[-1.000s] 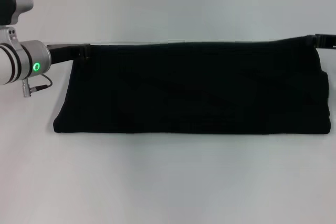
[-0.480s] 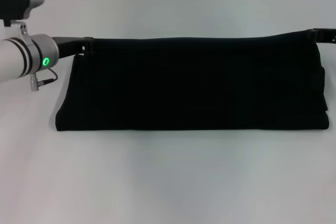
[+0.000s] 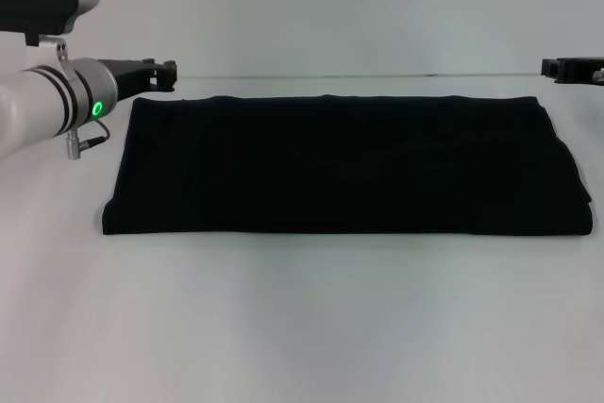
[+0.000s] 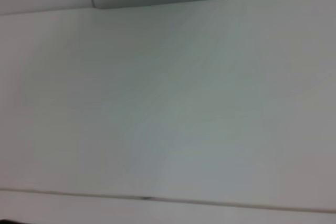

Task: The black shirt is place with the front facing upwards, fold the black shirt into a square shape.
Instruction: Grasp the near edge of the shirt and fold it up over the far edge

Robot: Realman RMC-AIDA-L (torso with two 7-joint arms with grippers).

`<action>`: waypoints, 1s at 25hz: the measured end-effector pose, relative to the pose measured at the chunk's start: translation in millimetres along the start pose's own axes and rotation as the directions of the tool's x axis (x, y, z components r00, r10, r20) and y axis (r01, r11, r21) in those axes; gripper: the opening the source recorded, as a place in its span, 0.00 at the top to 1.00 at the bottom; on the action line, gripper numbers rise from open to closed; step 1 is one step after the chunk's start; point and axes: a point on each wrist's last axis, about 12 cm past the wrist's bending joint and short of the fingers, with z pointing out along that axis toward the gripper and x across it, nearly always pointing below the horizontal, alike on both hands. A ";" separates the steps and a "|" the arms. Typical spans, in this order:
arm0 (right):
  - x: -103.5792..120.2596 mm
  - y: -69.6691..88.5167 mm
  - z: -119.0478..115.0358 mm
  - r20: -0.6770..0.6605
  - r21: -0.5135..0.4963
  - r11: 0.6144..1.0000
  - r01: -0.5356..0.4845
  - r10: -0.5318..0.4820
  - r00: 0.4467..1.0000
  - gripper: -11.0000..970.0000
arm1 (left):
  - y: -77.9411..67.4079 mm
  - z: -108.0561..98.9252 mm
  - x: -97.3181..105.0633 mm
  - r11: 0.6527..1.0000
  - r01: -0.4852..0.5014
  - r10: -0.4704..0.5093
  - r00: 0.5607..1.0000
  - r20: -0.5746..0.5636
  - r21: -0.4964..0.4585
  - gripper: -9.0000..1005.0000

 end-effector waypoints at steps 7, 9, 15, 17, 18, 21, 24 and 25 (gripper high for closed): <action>-2.8 -6.1 -1.5 0.015 0.039 0.999 0.007 -0.008 1.000 0.62 | 0.8 0.0 -4.9 1.000 0.009 -0.009 1.000 0.018 -0.018 0.55; -2.0 -9.5 -5.1 0.007 0.020 1.000 0.000 0.000 1.000 0.53 | 2.2 -2.8 -6.7 0.999 0.028 -0.028 0.999 0.019 0.016 0.52; -2.2 -24.3 -35.6 -0.050 -0.135 0.987 -0.085 0.079 0.996 0.36 | 9.0 -30.9 -9.9 0.957 0.073 -0.069 0.997 -0.023 0.280 0.40; -1.2 -25.3 -46.9 -0.079 -0.195 0.975 -0.108 0.094 0.992 0.33 | 12.1 -44.1 -8.0 0.930 0.093 -0.087 0.996 -0.031 0.355 0.37; 0.3 -25.5 -52.3 -0.096 -0.224 0.967 -0.119 0.100 0.990 0.32 | 13.6 -50.0 -6.5 0.916 0.107 -0.102 0.994 -0.035 0.386 0.36; 5.4 -19.8 -60.5 -0.143 -0.307 0.941 -0.144 0.104 0.984 0.29 | 17.5 -63.4 -2.2 0.880 0.141 -0.137 0.990 -0.041 0.453 0.33; 10.8 -11.3 -60.2 -0.170 -0.352 0.922 -0.160 0.105 0.980 0.28 | 22.4 -71.8 4.1 0.862 0.152 -0.144 0.988 -0.054 0.484 0.30; 12.0 -7.9 -58.8 -0.174 -0.361 0.919 -0.160 0.103 0.979 0.28 | 23.3 -73.4 6.3 0.858 0.153 -0.140 0.988 -0.062 0.490 0.30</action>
